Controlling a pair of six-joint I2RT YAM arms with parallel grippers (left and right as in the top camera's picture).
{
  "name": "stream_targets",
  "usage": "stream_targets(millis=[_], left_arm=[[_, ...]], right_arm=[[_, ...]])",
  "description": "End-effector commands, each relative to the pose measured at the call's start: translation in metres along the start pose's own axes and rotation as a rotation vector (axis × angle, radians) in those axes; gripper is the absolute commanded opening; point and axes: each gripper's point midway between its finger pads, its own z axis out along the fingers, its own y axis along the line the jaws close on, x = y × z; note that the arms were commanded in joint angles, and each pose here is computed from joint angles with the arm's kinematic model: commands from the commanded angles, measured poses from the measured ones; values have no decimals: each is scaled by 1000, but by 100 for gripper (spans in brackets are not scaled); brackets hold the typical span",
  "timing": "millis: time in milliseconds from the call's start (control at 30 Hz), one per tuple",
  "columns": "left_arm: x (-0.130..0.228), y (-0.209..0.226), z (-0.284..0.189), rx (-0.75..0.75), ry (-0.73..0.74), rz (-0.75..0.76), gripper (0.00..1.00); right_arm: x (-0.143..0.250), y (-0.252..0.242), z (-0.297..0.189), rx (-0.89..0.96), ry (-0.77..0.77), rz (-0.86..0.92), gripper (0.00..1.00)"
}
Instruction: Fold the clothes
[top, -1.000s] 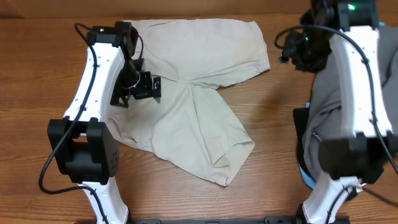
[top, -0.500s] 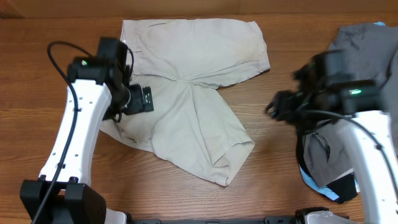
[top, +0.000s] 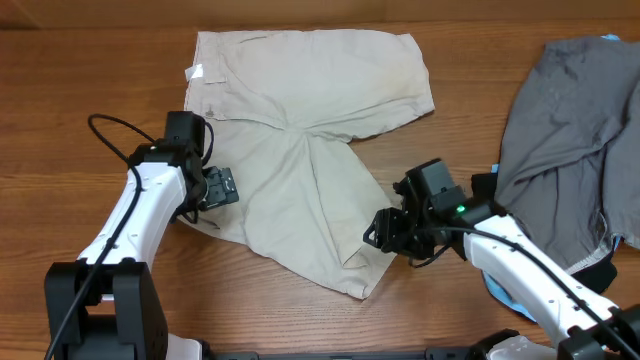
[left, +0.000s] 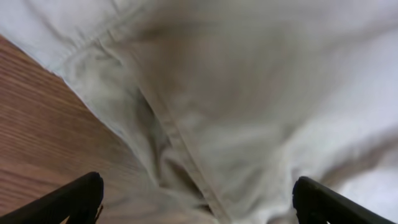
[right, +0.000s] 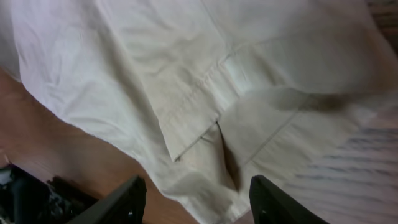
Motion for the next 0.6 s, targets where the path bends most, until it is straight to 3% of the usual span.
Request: stream_targets(millis=[0, 567], left_arm=[[-1, 3, 4, -15, -11, -18, 100], [8, 0, 6, 7, 31, -14, 100]], right_arm=[[-1, -10, 10, 14, -31, 53, 57], [-29, -23, 57, 4, -74, 181, 52]])
